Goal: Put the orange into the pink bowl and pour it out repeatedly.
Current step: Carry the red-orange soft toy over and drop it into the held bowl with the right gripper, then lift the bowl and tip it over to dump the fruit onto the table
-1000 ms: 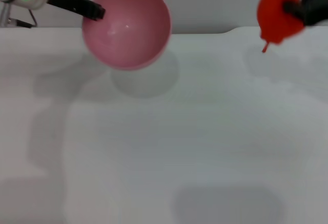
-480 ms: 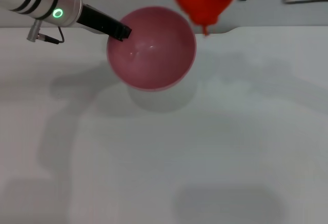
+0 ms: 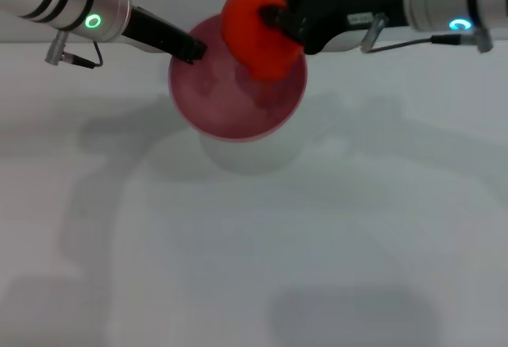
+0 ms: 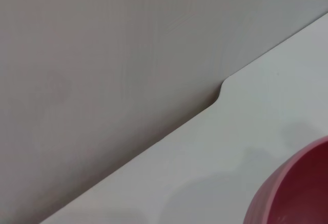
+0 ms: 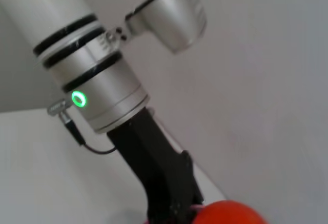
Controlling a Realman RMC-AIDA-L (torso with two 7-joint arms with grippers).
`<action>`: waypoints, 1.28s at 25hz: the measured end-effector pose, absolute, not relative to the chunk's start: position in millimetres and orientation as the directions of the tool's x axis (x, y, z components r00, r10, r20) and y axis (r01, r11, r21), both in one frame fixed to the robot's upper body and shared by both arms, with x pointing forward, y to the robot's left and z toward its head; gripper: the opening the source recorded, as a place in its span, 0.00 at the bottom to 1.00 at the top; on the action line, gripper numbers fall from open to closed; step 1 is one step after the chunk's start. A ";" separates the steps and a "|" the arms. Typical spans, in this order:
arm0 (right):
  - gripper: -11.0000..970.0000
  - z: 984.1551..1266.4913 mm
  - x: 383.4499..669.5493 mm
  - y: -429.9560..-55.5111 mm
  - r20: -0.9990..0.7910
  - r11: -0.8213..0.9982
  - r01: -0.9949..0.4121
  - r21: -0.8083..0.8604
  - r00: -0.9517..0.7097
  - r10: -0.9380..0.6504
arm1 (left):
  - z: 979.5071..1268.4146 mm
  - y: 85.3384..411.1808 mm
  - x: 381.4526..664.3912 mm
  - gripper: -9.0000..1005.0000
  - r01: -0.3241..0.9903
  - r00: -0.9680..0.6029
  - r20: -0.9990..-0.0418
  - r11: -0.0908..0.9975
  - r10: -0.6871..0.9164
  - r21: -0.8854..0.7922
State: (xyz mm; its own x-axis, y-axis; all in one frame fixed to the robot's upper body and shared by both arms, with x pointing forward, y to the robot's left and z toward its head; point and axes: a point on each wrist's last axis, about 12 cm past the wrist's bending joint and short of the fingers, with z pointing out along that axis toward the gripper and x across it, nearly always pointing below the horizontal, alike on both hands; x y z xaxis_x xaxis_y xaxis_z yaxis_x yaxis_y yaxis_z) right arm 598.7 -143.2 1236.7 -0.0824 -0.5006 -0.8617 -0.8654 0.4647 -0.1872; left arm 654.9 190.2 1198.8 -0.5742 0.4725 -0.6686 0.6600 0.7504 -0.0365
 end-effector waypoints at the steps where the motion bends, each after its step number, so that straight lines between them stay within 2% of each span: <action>1: 0.06 1233.8 600.8 -141.1 -0.859 0.461 -0.869 -0.178 -0.091 -0.504 | 1198.6 190.2 654.8 0.05 0.660 -0.574 -0.668 0.750 0.473 -0.036; 4: 0.06 1229.0 605.2 -136.3 -0.853 0.453 -0.877 -0.161 -0.107 -0.511 | 1198.5 190.1 654.8 0.05 0.661 -0.574 -0.668 0.750 0.474 -0.036; 7: 0.12 1228.5 606.0 -134.7 -0.851 0.450 -0.878 -0.164 -0.105 -0.514 | 1198.2 190.2 654.6 0.05 0.661 -0.574 -0.667 0.749 0.476 -0.035; 14: 0.41 1234.2 602.6 -147.4 -0.877 0.498 -0.845 -0.195 -0.076 -0.474 | 1198.4 190.5 655.2 0.05 0.662 -0.569 -0.670 0.749 0.476 -0.030; 16: 0.51 1236.5 596.6 -162.0 -0.912 0.542 -0.811 -0.219 -0.028 -0.410 | 1197.8 191.1 655.2 0.05 0.660 -0.570 -0.671 0.750 0.475 -0.029; 17: 0.57 1233.8 588.4 -181.8 -0.944 0.578 -0.783 -0.229 0.032 -0.329 | 1196.5 192.2 655.1 0.05 0.658 -0.571 -0.671 0.753 0.473 -0.029; 19: 0.59 1228.6 582.8 -194.4 -0.956 0.596 -0.771 -0.224 0.055 -0.288 | 1196.5 192.2 655.1 0.05 0.658 -0.571 -0.671 0.753 0.473 -0.029; 23: 0.65 1202.7 557.4 -230.1 -0.969 0.607 -0.766 -0.212 0.244 -0.031 | 1188.4 199.6 653.4 0.05 0.641 -0.577 -0.671 0.767 0.465 -0.020; 26: 0.66 1190.1 543.7 -260.3 -0.899 0.696 -0.685 -0.215 0.417 0.133 | 1185.6 198.7 653.1 0.05 0.643 -0.569 -0.673 0.766 0.472 -0.006; 27: 0.66 1182.0 536.4 -281.8 -0.845 0.770 -0.607 -0.196 0.503 0.181 | 1184.2 196.1 652.7 0.05 0.648 -0.561 -0.675 0.762 0.479 0.002; 28: 0.66 1182.0 536.4 -281.8 -0.845 0.770 -0.607 -0.196 0.503 0.181 | 1182.8 194.2 652.2 0.05 0.652 -0.555 -0.676 0.758 0.485 0.008; 32: 0.66 1155.4 518.7 -312.6 -0.755 0.897 -0.393 -0.201 0.646 0.113 | 1181.4 191.0 651.9 0.05 0.659 -0.544 -0.678 0.752 0.495 0.019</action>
State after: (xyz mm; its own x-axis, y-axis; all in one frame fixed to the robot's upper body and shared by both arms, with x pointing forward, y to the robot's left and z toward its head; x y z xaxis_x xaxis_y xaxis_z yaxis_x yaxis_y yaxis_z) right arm 518.7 -312.6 1155.4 0.6457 0.1135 -0.7551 -0.3932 0.8971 -0.2014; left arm 651.9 191.0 1181.4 -0.5443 0.4946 -0.6776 0.6590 0.7519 0.0195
